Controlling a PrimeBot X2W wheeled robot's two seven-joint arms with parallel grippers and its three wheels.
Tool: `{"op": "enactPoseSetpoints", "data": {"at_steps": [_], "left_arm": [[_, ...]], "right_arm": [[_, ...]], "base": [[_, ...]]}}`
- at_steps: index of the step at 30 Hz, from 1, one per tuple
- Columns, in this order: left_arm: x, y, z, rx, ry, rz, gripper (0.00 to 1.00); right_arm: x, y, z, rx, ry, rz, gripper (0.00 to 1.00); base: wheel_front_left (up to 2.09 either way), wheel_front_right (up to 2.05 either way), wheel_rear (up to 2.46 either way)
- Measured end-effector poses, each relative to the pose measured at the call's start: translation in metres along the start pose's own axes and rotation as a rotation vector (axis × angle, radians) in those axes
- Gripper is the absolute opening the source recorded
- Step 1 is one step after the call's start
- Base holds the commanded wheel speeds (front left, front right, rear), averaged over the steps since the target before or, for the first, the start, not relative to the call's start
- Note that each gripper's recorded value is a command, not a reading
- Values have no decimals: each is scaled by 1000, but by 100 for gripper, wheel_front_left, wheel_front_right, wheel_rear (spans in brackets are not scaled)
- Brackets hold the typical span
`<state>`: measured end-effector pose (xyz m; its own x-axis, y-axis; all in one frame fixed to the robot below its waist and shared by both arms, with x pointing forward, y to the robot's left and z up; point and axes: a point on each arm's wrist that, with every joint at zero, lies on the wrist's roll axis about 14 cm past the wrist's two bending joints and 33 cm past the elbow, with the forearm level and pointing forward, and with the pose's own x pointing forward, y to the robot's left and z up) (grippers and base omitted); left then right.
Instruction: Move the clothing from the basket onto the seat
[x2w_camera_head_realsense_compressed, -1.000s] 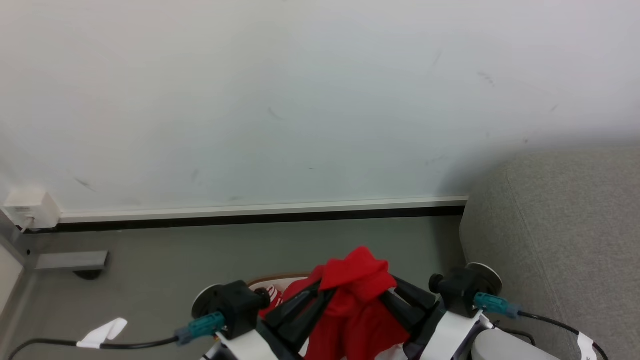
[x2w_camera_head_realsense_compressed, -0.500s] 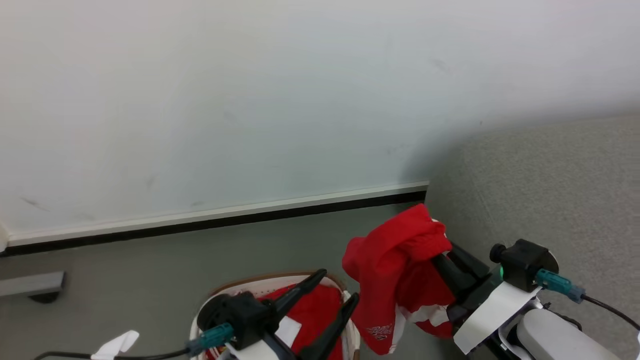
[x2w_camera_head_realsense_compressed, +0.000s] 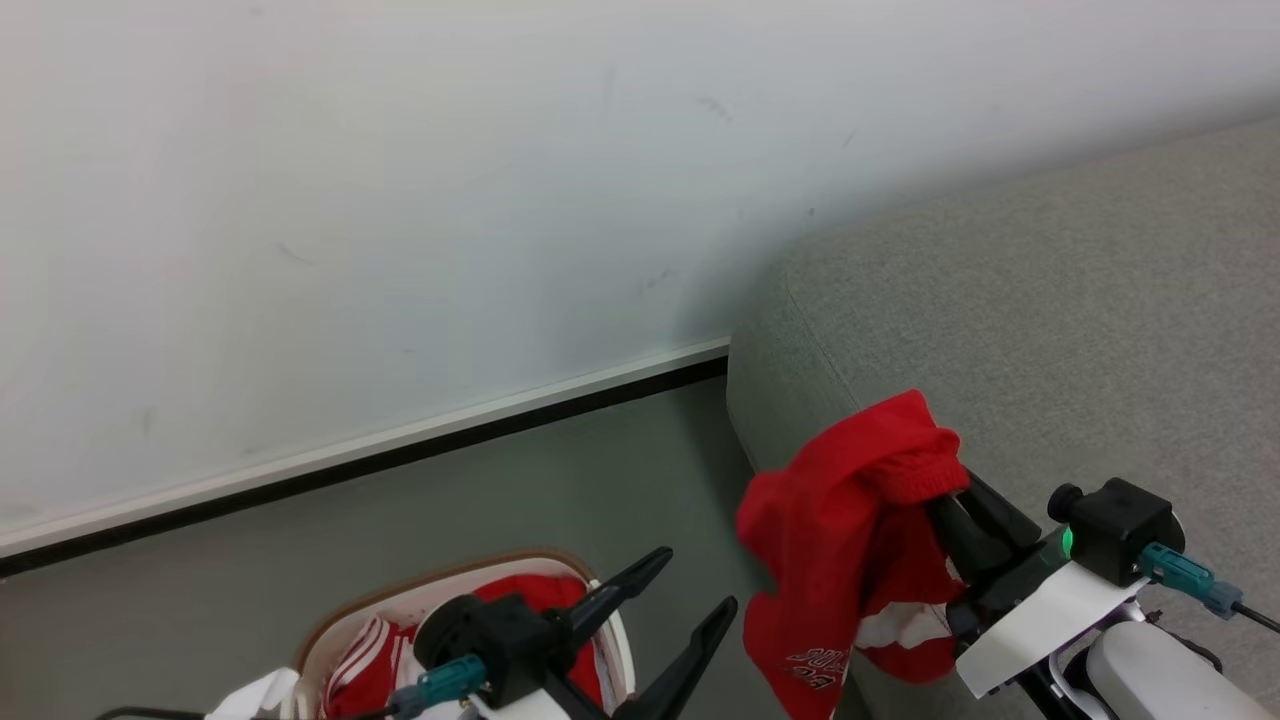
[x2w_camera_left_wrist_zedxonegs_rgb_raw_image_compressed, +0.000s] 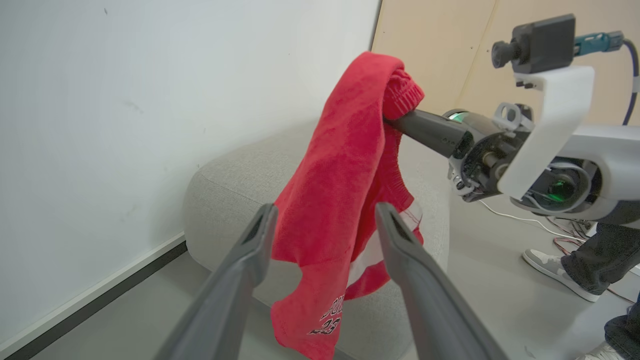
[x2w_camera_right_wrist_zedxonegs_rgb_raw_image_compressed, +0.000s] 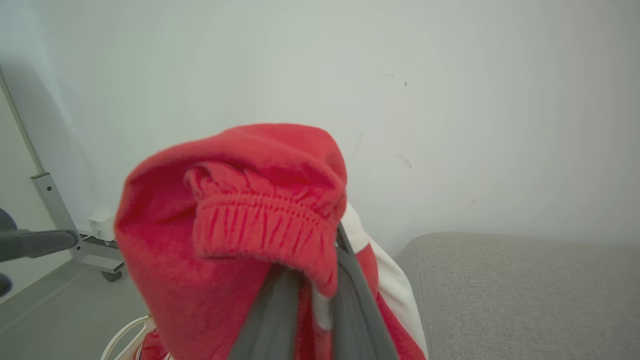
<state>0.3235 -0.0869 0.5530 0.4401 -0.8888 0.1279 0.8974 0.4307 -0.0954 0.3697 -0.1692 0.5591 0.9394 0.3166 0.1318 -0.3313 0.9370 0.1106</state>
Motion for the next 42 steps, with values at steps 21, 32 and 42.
{"op": "enactPoseSetpoints", "data": {"at_steps": [21,32,42], "left_arm": [[33,133,-10,5,-78,66,100],[11,204,-69,-54,-47,189,100],[-19,225,-117,-115,44,268,100]], "right_arm": [[124,-123,24,-216,-111,-235,0],[180,-273,78,-418,-182,-624,0],[152,-313,-81,-348,214,-815,0]], "base": [[0,0,0],[0,0,0],[0,0,0]]}}
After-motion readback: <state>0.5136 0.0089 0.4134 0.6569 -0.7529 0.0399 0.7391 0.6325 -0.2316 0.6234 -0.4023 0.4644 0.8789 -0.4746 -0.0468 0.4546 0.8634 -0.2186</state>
